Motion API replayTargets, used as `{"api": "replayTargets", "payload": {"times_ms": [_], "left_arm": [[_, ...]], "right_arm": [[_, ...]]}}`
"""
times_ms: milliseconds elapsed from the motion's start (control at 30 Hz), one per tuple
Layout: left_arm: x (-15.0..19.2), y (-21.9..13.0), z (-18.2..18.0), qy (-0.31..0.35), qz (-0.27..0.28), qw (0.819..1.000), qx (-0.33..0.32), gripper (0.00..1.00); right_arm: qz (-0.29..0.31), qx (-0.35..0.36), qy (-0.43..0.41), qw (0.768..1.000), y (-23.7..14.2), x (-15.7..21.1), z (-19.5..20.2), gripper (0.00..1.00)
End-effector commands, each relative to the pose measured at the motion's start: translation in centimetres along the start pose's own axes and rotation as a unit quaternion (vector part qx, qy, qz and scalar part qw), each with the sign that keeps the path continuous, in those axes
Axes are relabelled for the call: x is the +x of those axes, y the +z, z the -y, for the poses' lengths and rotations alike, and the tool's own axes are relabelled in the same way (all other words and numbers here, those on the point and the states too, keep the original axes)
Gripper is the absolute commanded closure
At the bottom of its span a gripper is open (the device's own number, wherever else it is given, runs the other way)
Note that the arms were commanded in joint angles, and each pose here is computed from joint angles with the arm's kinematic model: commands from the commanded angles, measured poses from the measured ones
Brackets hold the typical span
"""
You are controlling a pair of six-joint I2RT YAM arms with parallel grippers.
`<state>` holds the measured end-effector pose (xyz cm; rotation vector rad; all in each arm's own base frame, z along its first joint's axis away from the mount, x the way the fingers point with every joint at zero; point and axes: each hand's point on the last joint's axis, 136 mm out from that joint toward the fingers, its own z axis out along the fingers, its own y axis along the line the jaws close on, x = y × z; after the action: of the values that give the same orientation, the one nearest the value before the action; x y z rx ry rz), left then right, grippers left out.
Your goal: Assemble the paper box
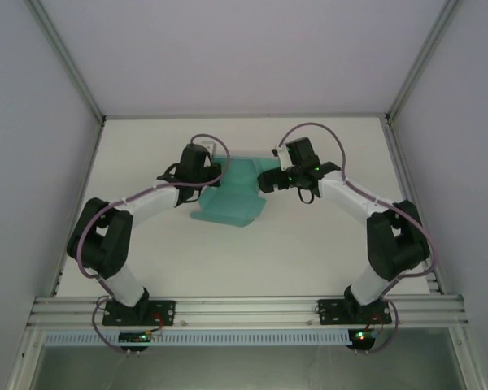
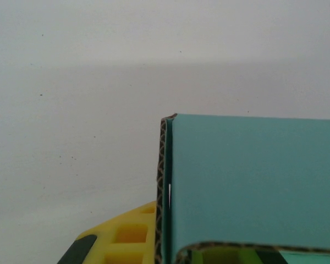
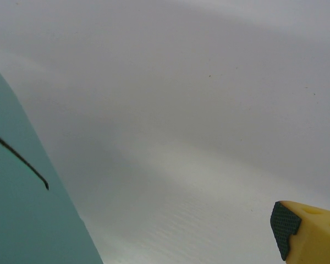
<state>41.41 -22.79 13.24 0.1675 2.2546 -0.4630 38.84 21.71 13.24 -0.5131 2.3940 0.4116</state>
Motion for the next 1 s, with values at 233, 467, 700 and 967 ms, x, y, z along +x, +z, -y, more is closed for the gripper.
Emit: {"api": "replayTargets", "payload": {"times_ms": [233, 467, 700, 967], "left_arm": [[0.0, 0.6, 0.9, -0.013, -0.001, 1.000, 0.012, 0.99], [0.3, 0.6, -0.5, -0.021, -0.004, 1.000, -0.014, 0.99], [0.2, -0.1, -1.0, -0.011, 0.001, 1.000, -0.016, 0.99], [-0.5, -0.8, -0.1, -0.002, 0.011, 1.000, 0.010, 0.99]], "right_arm": [[0.041, 0.125, 0.007, 0.991, 1.0, -2.8, 1.0, 0.01], [0.064, 0.083, 0.012, 0.994, -3.6, -1.8, -0.1, 0.01], [0.139, 0.014, 0.054, 0.989, -10.0, -0.6, 1.2, 0.01], [0.117, -0.085, 0.116, 0.983, -9.2, -0.9, 3.5, 0.14]]}}
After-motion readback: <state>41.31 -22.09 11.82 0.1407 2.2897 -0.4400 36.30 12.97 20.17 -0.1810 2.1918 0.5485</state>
